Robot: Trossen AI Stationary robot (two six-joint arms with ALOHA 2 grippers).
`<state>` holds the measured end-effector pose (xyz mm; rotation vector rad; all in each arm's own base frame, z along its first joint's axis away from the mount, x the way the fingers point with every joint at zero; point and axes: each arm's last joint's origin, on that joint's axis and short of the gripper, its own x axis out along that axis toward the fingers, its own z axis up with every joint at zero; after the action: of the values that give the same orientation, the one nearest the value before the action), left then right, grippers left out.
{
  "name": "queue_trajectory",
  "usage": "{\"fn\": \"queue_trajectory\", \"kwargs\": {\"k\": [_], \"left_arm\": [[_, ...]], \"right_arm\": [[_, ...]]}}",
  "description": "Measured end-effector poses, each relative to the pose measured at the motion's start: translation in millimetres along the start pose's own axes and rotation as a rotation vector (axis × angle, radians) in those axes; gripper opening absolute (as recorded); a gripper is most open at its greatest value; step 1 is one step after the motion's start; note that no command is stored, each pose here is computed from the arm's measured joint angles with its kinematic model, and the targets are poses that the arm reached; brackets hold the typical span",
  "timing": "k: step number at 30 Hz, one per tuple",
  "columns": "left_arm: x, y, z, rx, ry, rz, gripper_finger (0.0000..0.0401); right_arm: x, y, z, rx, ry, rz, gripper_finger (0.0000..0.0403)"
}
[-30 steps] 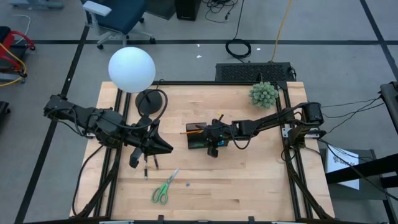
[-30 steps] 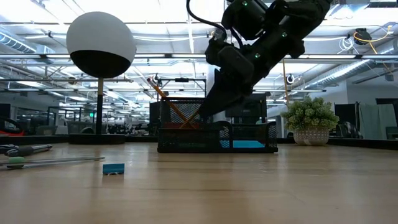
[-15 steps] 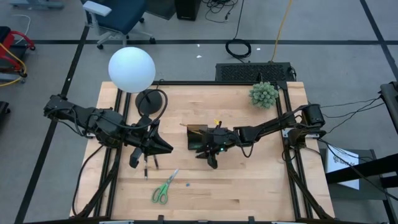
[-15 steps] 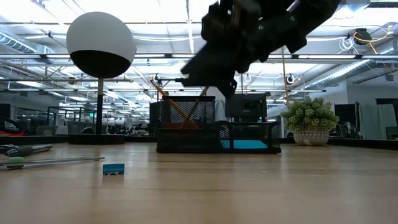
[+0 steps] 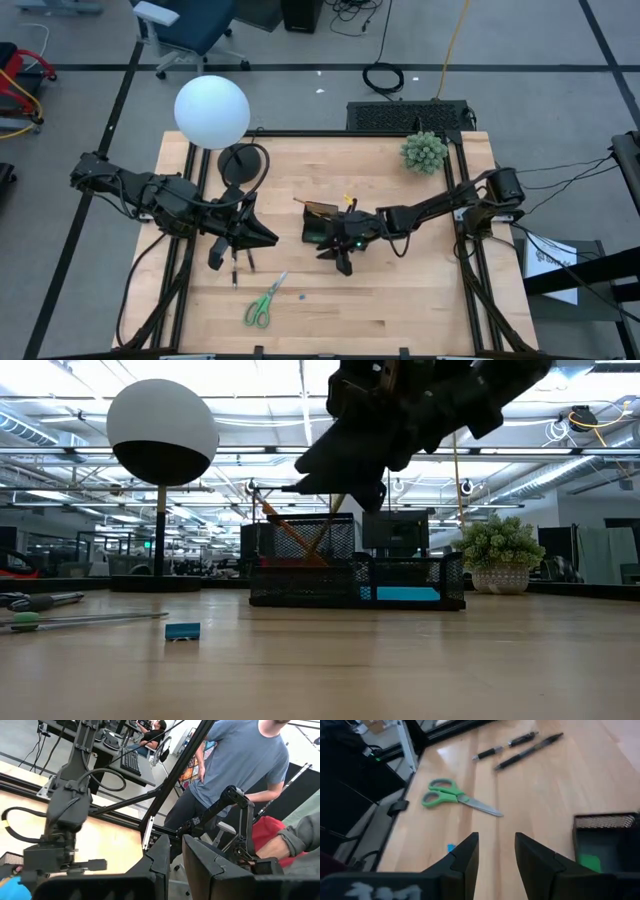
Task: Pick and place office supplies into organizer
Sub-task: Put the green scissors into the desk organizer
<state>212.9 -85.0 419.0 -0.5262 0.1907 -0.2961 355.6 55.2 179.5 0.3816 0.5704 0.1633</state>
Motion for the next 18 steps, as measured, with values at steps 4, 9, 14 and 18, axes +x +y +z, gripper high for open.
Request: {"fn": "queue_trajectory", "kwargs": {"k": [4, 9, 14, 18], "left_arm": [[0, 0, 0, 0.000, 0.000, 0.000, 0.0047], [0, 0, 0, 0.000, 0.000, 0.000, 0.0047], [0, 0, 0, 0.000, 0.000, 0.000, 0.0047], [0, 0, 0, 0.000, -0.001, -0.001, 0.0047]], "right_arm": [[-11, -11, 3, -0.004, 0.042, -0.090, 0.0115], [-26, -18, 11, -0.038, 0.052, -0.136, 0.0114], [-38, -19, 15, -0.060, 0.075, -0.160, 0.0114], [-49, -19, 13, -0.049, 0.140, -0.181, 0.0112]]}}
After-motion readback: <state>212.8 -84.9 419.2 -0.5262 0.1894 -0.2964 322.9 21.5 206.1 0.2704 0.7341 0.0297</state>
